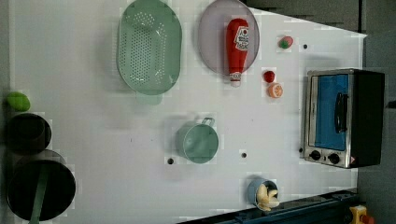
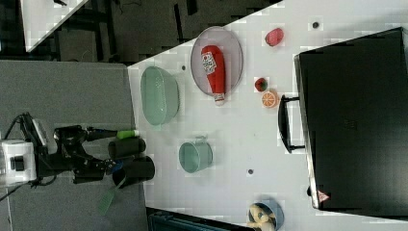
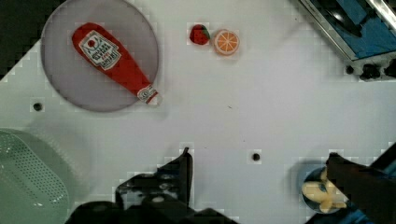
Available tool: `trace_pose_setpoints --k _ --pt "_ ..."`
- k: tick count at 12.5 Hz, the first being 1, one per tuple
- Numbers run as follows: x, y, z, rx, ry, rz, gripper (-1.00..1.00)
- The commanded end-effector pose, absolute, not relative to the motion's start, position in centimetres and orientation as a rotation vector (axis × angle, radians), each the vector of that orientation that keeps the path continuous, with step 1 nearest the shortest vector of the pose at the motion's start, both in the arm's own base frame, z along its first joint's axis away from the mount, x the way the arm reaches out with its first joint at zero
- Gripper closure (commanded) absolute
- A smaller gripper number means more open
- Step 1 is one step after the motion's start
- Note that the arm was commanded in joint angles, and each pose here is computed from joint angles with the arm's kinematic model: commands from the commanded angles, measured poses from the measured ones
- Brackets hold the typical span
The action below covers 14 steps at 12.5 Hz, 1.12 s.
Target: Pick ketchup from plate and place it on table.
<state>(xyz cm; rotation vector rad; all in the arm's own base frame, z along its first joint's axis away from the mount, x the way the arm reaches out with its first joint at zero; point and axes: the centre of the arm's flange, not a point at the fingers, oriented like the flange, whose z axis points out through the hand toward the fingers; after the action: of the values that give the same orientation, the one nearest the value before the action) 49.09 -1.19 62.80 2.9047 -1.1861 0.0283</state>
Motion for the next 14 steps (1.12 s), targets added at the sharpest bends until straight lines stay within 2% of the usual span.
trace_pose_setpoints --k 1,5,8,9,12,14 --pt "52.5 1.3 54.6 2.881 -1.112 -0.194 -1.00" --pt "56.7 3.0 47.8 2.986 -0.875 -0.210 -1.00" --pt "59.1 4.1 41.7 3.070 -0.603 -0.257 -1.00" --pt "59.9 4.5 39.7 3.100 -0.503 -0.253 -1.00" --pt "61.9 5.4 33.8 3.141 -0.293 -0.214 -1.00" --pt "63.3 6.3 30.4 3.136 -0.207 -0.138 -1.00"
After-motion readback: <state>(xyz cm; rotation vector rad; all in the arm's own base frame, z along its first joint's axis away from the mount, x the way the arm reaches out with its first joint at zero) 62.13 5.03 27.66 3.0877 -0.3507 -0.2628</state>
